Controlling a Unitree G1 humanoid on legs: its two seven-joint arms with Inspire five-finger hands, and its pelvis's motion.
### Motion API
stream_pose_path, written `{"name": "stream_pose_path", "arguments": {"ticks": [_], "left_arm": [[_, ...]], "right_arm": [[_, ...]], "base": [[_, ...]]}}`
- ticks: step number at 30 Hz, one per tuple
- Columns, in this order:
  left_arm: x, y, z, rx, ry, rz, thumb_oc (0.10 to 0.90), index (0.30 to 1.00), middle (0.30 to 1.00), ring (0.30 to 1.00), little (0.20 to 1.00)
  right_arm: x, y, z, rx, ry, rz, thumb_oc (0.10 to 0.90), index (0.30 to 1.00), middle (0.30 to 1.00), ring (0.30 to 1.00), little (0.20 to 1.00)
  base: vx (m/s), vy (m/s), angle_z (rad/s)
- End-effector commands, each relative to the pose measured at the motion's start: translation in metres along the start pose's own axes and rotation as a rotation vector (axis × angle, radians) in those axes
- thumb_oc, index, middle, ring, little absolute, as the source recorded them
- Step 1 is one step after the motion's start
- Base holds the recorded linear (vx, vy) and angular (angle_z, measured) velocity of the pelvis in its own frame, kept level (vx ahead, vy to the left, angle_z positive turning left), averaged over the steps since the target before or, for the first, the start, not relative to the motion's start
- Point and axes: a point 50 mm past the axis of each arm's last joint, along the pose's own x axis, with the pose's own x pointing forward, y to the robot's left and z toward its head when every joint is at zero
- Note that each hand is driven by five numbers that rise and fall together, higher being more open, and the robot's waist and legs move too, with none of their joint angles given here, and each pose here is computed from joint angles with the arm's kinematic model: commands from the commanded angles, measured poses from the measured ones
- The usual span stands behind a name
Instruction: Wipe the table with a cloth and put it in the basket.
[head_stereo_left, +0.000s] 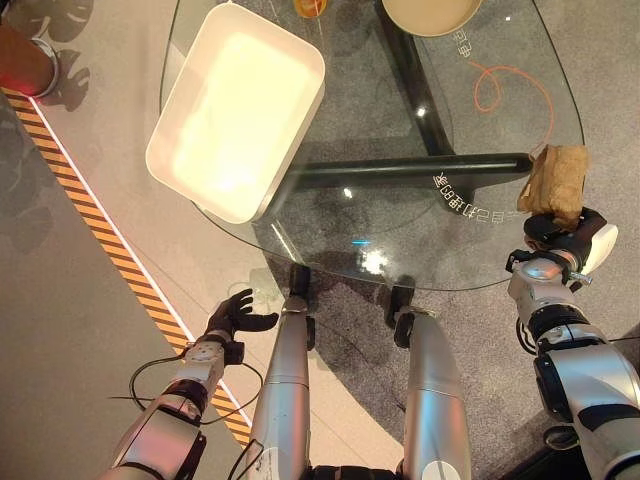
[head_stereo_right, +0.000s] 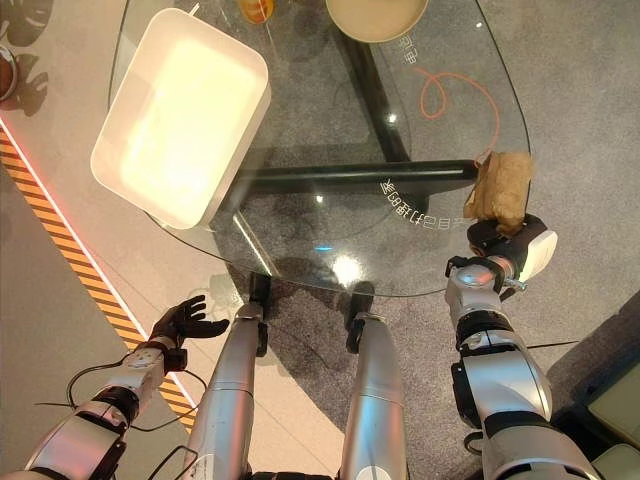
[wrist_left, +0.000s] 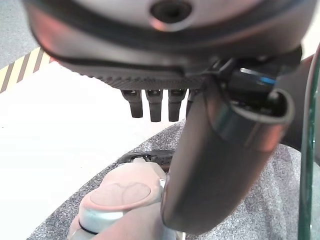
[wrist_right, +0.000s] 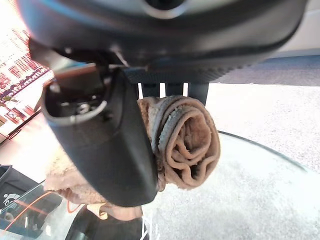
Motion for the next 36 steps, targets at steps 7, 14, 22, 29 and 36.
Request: {"name": "stream_pose_path", "arguments": {"ticks": [7,14,22,29,36], "left_arm": [[-0.006,0.015,-0.018,-0.006,0.049,0.05,0.8,0.9,0.9,0.9,0.9],[-0.005,0.015,-0.016,-0.004,0.047,0.052,0.8,0.9,0.9,0.9,0.9],[-0.004,0.008,-0.015,0.003,0.043,0.035,0.8,0.9,0.9,0.9,0.9],[-0.005,0.007,-0.016,0.011,0.041,0.034,0.8,0.9,0.9,0.9,0.9],[-0.005,0.005,-0.016,0.011,0.037,0.035,0.8,0.9,0.9,0.9,0.9]], "right_arm": [[0.006,-0.01,0.042,-0.157,-0.318,-0.065,0.1,0.3,0.3,0.3,0.2],[0.001,-0.001,0.046,-0.214,-0.366,-0.024,0.1,0.3,0.3,0.3,0.2],[-0.009,0.015,0.052,-0.288,-0.465,0.062,0.1,0.3,0.3,0.3,0.2],[-0.02,0.028,0.063,-0.318,-0.562,0.135,0.1,0.3,0.3,0.3,0.2],[-0.035,0.041,0.072,-0.375,-0.673,0.198,0.1,0.3,0.3,0.3,0.2]], "base": [[0.0,0.0,0.0],[0.0,0.0,0.0],[0.0,0.0,0.0],[0.0,0.0,0.0],[0.0,0.0,0.0]]}}
